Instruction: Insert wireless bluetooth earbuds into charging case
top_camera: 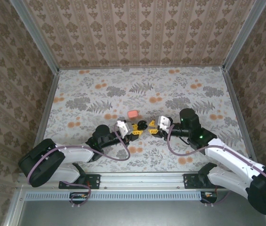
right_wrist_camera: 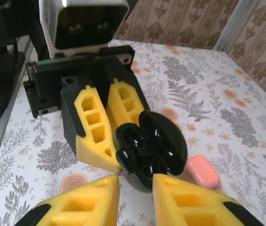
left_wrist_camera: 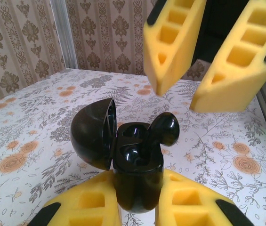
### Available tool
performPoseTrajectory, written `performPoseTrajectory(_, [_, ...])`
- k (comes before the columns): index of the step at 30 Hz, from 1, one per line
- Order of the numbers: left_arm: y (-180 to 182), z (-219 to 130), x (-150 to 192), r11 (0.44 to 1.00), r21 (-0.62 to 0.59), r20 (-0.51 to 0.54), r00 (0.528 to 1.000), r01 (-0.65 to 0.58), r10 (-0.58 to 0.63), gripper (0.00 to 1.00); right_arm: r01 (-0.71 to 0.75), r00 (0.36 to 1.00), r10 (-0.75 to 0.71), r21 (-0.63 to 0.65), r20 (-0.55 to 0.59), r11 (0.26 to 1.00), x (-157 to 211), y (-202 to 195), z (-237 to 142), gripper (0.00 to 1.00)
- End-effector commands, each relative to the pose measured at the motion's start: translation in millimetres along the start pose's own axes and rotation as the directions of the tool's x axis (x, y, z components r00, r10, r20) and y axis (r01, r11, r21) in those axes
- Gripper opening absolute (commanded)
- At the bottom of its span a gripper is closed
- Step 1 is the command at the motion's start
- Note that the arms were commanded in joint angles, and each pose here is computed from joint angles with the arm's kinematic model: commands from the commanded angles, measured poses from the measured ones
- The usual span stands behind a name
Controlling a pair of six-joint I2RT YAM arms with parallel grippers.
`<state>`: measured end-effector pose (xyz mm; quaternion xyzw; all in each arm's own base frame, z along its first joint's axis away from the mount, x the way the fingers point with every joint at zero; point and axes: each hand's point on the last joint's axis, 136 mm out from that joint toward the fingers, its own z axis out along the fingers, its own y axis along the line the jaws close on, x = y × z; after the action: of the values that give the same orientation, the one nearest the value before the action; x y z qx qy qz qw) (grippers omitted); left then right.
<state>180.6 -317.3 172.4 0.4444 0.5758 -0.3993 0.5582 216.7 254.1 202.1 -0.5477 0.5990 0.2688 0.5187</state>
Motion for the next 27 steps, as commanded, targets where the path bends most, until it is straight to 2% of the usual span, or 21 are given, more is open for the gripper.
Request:
performPoseTrajectory(1, [4.7, 1.1, -16.2, 1.0, -0.011, 0.041, 0.999, -0.022, 0.022, 0.14, 0.009, 1.0, -0.009, -0.042, 0.004, 0.999, -7.1, 3.3, 5.8, 0.27])
performPoseTrajectory(13, [5.4, -0.9, -14.9, 1.0, -0.021, 0.037, 0.999, -0.014, 0.015, 0.14, -0.006, 0.999, 0.008, -0.076, 0.035, 0.997, -10.8, 5.8, 16.0, 0.26])
performPoseTrajectory(27, [6.5, -1.2, -12.9, 1.0, -0.027, 0.03, 1.0, -0.008, 0.009, 0.14, -0.006, 0.998, 0.01, -0.072, 0.055, 0.997, -17.4, 2.7, 19.7, 0.17])
